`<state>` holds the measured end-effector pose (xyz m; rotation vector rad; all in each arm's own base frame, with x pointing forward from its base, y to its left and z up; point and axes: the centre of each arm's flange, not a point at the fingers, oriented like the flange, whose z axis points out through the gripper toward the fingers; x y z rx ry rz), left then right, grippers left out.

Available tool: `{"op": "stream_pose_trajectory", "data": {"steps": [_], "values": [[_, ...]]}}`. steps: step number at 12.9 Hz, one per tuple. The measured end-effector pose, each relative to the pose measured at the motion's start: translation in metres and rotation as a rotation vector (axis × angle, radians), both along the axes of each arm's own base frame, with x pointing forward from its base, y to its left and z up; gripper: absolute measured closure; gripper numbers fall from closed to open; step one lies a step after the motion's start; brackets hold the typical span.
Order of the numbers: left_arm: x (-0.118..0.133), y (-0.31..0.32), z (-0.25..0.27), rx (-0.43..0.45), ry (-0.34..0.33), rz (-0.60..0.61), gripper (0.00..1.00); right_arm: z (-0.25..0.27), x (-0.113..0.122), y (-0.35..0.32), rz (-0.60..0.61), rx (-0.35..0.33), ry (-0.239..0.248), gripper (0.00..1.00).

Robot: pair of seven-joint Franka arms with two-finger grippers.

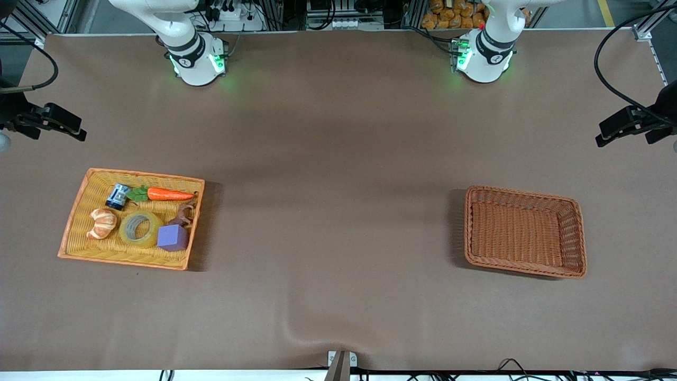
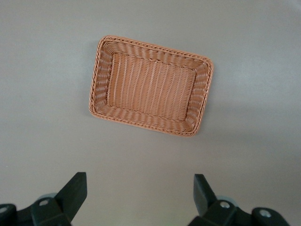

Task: Transfer tape with both arms
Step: 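Reach the right gripper toward the yellow tape roll in the tray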

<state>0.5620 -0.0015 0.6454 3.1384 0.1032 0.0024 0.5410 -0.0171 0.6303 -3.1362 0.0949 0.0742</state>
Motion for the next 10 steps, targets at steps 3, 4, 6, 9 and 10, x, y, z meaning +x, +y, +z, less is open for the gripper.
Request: {"op": "stream_pose_trajectory", "data": {"steps": [3, 4, 6, 9, 10], "values": [[0.000, 0.000, 0.000, 0.000, 0.000, 0.000, 0.00, 0.002, -0.001, -0.019, -0.035, 0.000, -0.002, 0.00], [0.000, 0.001, 0.000, 0.000, -0.001, 0.001, 0.00, 0.002, -0.002, -0.026, -0.047, 0.000, -0.002, 0.00], [0.000, 0.001, 0.000, 0.000, -0.001, 0.000, 0.00, 0.002, -0.002, -0.029, -0.052, 0.000, -0.002, 0.00], [-0.001, -0.010, 0.000, -0.001, 0.007, -0.047, 0.00, -0.001, 0.000, -0.027, -0.048, -0.002, 0.003, 0.00], [-0.002, -0.022, -0.001, -0.001, 0.014, -0.071, 0.00, -0.006, 0.003, -0.027, -0.047, -0.010, 0.010, 0.00]]}}
